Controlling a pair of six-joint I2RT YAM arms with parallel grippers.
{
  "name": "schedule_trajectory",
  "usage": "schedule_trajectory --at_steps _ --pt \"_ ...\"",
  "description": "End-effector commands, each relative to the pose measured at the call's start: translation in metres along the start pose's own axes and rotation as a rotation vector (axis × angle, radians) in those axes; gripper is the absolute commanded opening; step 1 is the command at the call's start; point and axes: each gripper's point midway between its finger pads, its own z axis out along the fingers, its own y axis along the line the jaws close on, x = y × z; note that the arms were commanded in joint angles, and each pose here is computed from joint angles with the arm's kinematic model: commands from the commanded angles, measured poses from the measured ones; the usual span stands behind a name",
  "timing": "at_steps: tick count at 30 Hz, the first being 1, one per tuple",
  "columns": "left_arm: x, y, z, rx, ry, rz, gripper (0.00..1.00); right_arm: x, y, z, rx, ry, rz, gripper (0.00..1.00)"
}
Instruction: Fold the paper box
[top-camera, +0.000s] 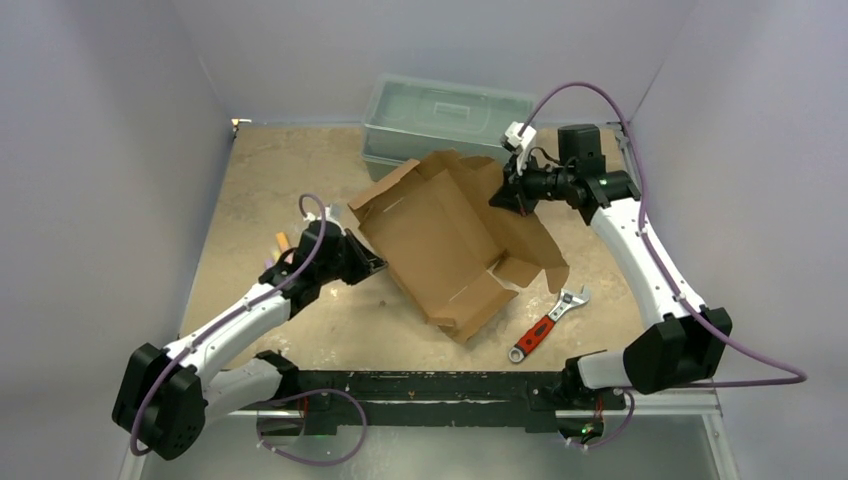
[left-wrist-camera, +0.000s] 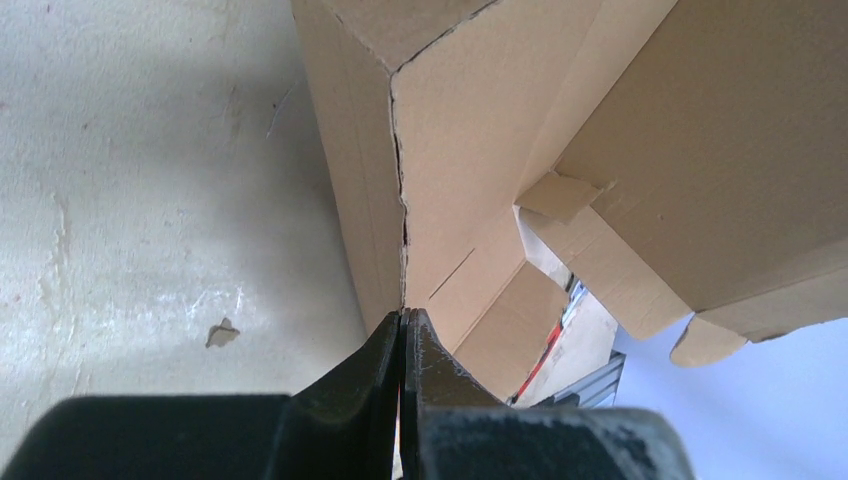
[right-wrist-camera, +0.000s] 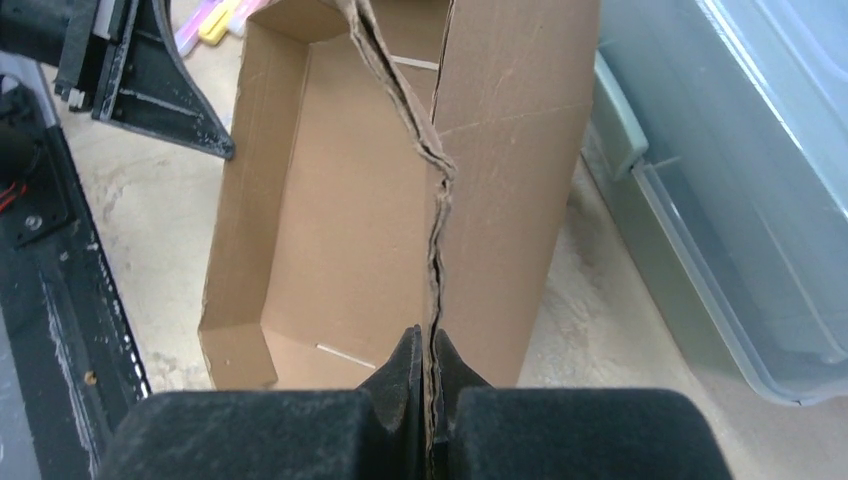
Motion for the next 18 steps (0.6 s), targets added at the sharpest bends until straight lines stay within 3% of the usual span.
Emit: schedule_trajectory --at_steps 1,10,18 --pt "0.017 0.013 -0.006 -0.011 0.041 -0.047 0.00 0.010 0.032 -0.001 -0.128 0.046 -0.057 0.00" --pt "0.022 0.011 -0.019 0.020 0.048 -0.048 0.00 0.011 0.075 -0.016 -0.279 0.035 -0.192 0.00" --pt "0.026 0.008 -0.028 0.044 0.063 -0.036 0.00 0.009 0.087 -0.019 -0.309 0.029 -0.205 0.00"
